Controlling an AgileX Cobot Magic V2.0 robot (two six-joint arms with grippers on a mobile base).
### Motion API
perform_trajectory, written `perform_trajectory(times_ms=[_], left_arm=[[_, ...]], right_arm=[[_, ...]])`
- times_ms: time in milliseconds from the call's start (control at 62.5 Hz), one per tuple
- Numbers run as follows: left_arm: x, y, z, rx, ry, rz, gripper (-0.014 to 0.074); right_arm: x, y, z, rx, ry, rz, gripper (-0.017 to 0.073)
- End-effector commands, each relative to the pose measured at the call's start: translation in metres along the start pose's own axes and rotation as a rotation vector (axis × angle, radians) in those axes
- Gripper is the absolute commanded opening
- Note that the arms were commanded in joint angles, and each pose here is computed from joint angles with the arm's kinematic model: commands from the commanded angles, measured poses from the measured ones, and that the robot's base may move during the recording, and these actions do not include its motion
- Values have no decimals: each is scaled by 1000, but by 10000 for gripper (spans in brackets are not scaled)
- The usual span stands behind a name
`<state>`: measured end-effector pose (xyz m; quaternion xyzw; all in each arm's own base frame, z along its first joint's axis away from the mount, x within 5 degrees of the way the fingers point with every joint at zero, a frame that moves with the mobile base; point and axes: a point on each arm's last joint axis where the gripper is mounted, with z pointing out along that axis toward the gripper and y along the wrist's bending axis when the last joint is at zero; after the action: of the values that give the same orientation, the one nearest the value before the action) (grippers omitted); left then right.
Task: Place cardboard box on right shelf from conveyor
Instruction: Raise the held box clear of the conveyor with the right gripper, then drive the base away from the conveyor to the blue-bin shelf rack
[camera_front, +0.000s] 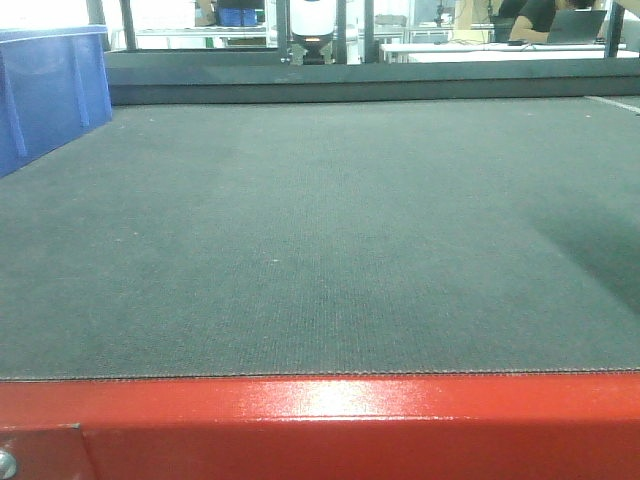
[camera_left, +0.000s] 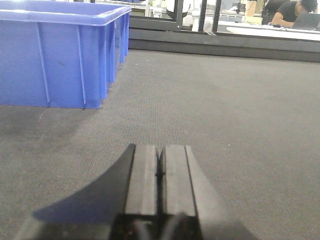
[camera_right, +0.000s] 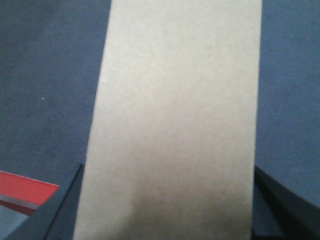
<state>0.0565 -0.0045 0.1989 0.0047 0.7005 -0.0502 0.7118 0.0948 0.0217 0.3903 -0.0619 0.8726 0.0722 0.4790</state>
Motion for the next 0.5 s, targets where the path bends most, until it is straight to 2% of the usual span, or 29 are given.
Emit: perform_trajectory(times_ms=[0,480], left_arm=[[-10,0,-2,5,-106,-16,-119],[-10,0,-2,5,-106,-16,-119]], right_arm=[[-13,0,-7,5,-107,-12,266],[-13,0,-5,6,-101,-12,266]])
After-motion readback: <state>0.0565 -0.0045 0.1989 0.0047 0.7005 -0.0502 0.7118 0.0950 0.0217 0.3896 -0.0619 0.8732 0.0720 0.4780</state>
